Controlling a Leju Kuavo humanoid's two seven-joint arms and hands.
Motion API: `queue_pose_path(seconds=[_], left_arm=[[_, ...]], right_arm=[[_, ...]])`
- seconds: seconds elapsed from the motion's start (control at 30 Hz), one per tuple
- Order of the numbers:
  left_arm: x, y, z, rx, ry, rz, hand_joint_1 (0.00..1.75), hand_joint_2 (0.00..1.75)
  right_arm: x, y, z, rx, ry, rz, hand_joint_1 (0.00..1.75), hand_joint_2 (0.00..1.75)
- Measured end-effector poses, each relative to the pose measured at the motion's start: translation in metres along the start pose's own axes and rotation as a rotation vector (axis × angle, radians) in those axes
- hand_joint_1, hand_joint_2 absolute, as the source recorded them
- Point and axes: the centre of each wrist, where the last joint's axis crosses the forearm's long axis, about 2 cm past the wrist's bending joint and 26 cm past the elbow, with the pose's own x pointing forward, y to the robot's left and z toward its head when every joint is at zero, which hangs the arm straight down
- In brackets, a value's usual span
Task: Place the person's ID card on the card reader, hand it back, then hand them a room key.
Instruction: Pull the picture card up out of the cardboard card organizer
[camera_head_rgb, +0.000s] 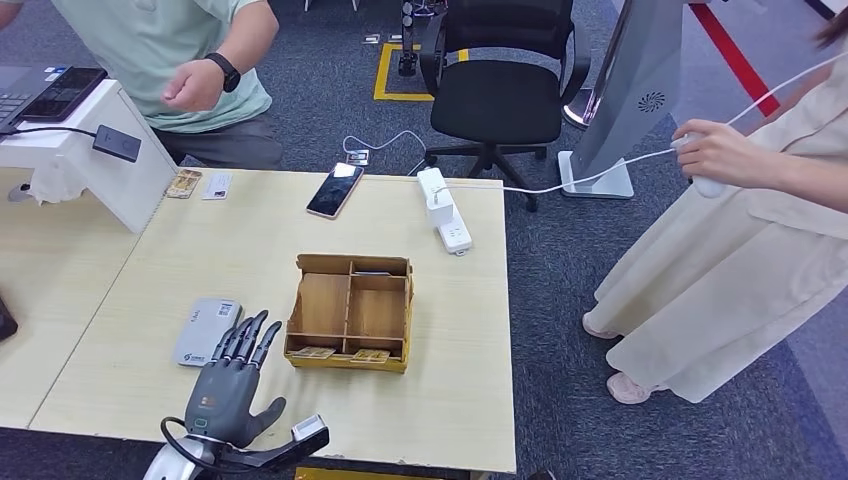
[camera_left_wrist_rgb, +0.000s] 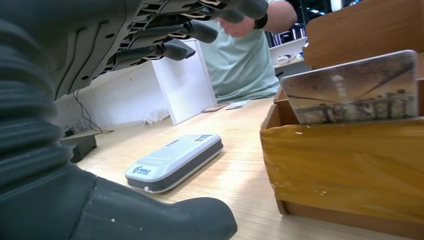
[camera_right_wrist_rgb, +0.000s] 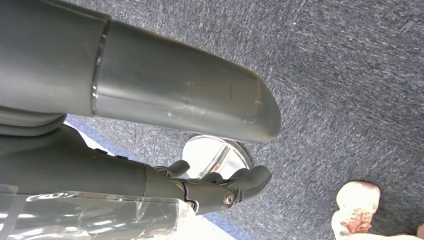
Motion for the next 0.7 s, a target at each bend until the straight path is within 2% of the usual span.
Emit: queue_pose_path(seconds=[0.7], left_arm=[[0.011,0.008,-0.03,0.007,-0.095,-0.069,0.0,1.75]], right_arm=[[0.009,-0.001,-0.002,0.009,-0.03,0.022,0.0,0.0]])
